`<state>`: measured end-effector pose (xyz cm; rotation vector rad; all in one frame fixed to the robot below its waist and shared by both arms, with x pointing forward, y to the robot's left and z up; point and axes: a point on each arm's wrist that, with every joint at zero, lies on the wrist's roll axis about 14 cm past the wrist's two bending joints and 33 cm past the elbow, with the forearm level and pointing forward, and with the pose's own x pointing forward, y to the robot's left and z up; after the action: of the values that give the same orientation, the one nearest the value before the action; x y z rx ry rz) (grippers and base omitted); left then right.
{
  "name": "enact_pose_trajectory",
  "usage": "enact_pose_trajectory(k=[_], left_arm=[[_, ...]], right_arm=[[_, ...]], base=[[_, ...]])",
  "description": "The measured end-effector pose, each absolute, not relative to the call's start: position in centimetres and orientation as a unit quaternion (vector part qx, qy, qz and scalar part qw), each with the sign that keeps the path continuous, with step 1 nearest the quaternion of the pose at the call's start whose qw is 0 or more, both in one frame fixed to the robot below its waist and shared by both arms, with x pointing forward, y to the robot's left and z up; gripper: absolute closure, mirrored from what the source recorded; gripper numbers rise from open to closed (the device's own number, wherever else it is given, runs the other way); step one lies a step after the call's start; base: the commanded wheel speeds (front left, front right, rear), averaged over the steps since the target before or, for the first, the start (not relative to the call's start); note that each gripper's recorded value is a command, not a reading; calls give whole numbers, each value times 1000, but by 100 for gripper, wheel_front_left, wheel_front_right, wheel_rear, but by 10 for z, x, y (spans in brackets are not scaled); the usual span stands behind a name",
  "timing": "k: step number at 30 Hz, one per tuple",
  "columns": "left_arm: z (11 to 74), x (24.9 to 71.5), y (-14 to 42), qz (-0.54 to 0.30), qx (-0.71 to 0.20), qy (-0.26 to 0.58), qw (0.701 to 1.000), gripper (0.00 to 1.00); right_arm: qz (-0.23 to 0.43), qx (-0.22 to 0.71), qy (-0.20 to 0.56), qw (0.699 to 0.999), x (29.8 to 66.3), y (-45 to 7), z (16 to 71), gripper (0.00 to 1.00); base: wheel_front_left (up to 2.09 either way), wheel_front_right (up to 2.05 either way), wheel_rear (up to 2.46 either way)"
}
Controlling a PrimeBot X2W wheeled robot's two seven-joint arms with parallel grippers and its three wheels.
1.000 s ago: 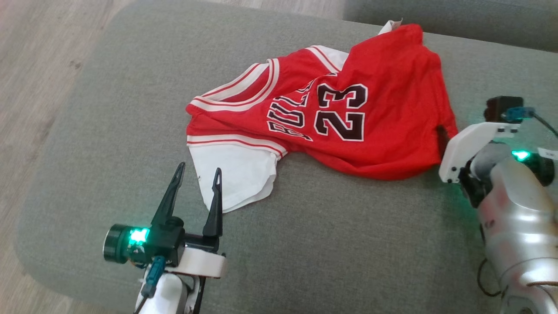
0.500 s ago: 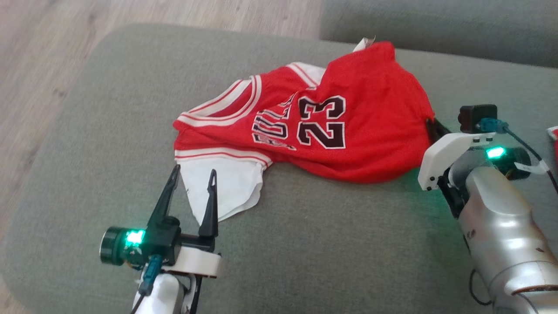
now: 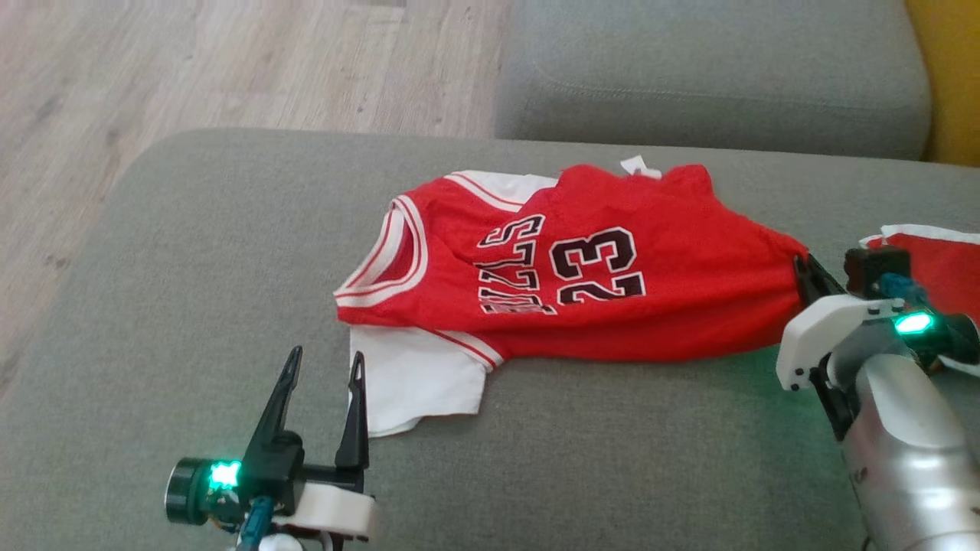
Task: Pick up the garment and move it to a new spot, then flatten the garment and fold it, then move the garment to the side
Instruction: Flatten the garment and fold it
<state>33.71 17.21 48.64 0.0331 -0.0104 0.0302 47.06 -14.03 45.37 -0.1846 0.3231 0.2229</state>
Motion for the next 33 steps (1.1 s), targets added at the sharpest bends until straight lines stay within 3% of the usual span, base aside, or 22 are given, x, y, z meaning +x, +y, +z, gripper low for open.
enact_pose_trajectory(k=[4, 14, 23, 24, 25, 28, 33], left_arm=[[487, 335, 171, 14, 16, -7, 1000, 0], [473, 340, 175, 14, 16, 18, 1000, 0], [469, 354, 190, 31, 25, 30, 999, 0], [467, 354, 191, 31, 26, 33, 999, 0], [466, 355, 192, 33, 27, 34, 999, 0], [464, 355, 196, 38, 28, 38, 998, 0], [467, 359, 194, 37, 28, 32, 998, 0]], right_arm=[[99, -88, 166, 977, 467, -145, 458, 100], [95, -103, 262, 955, 473, -142, 416, 100], [70, -125, 307, 941, 516, -155, 395, 100], [71, -121, 313, 939, 518, -153, 390, 76], [73, -113, 319, 938, 519, -149, 385, 0], [88, -122, 330, 932, 517, -139, 373, 0], [79, -124, 265, 953, 526, -148, 397, 0]], base=[[0, 0, 0], [0, 0, 0], [0, 0, 0], [0, 0, 0], [0, 0, 0], [0, 0, 0], [0, 0, 0]])
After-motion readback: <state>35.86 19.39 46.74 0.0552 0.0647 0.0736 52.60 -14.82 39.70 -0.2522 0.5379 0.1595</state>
